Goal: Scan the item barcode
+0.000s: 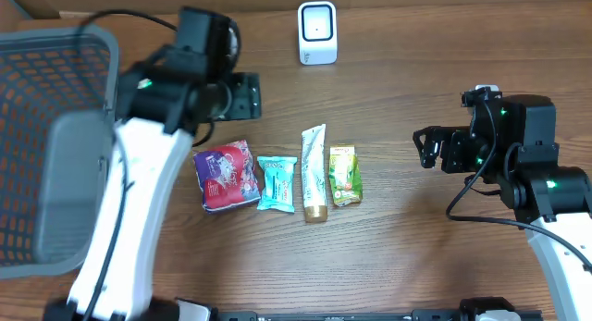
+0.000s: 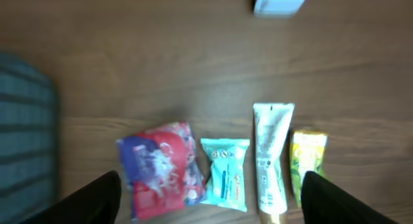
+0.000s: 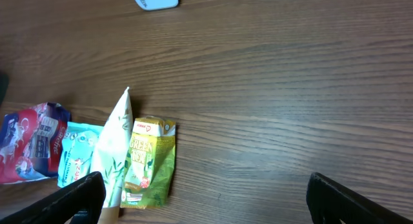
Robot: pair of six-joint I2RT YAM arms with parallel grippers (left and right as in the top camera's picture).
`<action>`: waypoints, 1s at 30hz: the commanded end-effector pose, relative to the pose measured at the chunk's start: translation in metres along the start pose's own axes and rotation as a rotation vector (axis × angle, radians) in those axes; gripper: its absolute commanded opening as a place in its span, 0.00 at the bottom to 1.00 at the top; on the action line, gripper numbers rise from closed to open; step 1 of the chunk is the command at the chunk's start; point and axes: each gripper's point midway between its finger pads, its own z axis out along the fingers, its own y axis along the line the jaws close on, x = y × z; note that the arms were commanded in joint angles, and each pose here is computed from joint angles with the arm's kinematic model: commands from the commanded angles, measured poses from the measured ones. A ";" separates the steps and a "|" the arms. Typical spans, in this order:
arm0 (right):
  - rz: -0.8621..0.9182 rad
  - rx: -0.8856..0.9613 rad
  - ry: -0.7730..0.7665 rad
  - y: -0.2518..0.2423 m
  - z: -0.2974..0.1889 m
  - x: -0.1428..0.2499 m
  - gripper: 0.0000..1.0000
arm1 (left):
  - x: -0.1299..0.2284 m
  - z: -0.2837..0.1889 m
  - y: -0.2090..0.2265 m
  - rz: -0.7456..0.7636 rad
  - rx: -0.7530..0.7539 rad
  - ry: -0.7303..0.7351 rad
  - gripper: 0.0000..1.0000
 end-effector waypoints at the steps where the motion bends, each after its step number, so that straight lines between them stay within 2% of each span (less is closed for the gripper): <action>1: -0.021 -0.012 -0.034 0.006 -0.007 -0.012 1.00 | -0.008 -0.055 0.026 0.019 -0.062 -0.127 0.84; 7: -0.021 -0.012 -0.034 0.006 -0.007 -0.012 1.00 | 0.023 -0.106 0.092 -0.102 -0.198 -0.154 0.90; 15: -0.021 -0.012 -0.034 0.006 -0.007 -0.012 1.00 | 0.046 -0.127 0.146 -0.212 -0.254 -0.134 0.93; 20: -0.021 -0.012 -0.034 0.006 -0.007 -0.012 1.00 | 0.042 -0.133 0.157 -0.317 -0.124 -0.193 0.89; 25: -0.021 -0.012 -0.034 0.006 -0.007 -0.012 1.00 | 0.042 -0.142 0.185 -0.410 -0.138 -0.246 0.90; 28: -0.021 -0.012 -0.034 0.006 -0.007 -0.012 1.00 | 0.032 -0.138 0.187 -0.364 -0.118 -0.263 0.93; 30: -0.021 -0.012 -0.034 0.006 -0.007 -0.012 1.00 | 0.021 -0.132 0.177 -0.271 -0.048 -0.273 0.93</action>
